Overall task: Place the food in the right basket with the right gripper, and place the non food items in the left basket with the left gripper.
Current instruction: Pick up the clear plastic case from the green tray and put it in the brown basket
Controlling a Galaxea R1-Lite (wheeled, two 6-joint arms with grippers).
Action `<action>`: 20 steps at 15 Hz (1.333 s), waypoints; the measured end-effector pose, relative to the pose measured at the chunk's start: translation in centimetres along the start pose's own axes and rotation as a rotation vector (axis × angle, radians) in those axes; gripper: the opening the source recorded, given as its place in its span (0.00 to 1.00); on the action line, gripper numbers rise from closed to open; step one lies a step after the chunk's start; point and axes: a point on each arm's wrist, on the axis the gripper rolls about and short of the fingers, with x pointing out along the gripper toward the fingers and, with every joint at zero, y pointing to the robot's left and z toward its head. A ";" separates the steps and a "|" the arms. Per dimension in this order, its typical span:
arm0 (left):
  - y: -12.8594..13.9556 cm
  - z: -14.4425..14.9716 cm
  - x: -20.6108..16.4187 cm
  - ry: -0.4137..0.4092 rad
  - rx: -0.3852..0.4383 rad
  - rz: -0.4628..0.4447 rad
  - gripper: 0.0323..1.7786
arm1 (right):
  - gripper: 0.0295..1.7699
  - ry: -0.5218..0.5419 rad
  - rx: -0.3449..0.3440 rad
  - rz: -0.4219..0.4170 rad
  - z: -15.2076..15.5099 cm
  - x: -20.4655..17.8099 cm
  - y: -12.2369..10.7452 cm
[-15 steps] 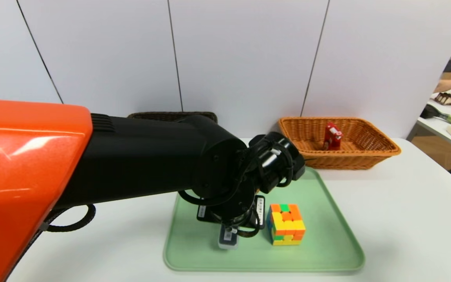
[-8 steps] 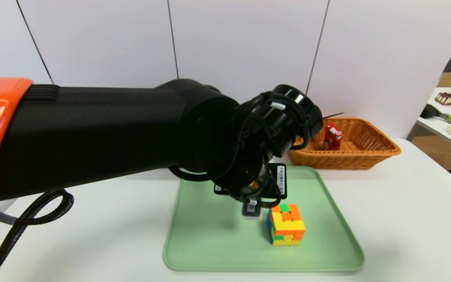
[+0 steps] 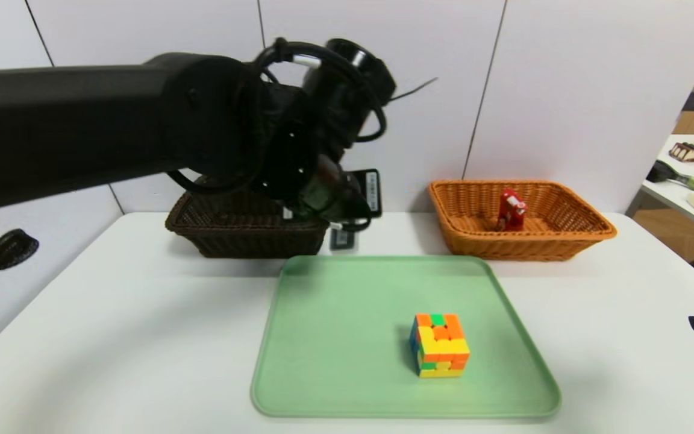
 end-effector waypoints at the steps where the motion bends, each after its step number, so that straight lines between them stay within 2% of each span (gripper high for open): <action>1: 1.5 1.1 0.2 -0.026 -0.016 0.029 0.34 | 0.96 -0.002 0.001 0.000 0.1 0.1 0.0; 6: 8.5 5.2 0.6 -0.113 -0.085 0.171 0.34 | 0.96 -0.047 0.016 -0.010 0.9 0.3 -0.1; 10: 11.0 6.3 1.7 -0.136 -0.095 0.227 0.34 | 0.96 -0.056 0.017 -0.012 0.9 0.1 -0.1; 14: 13.6 6.8 4.6 -0.143 -0.091 0.285 0.34 | 0.96 -0.075 0.022 -0.016 0.7 -0.4 -0.2; 20: 17.6 6.8 8.6 -0.117 -0.097 0.374 0.34 | 0.96 -0.085 0.024 -0.017 0.4 -0.8 -0.3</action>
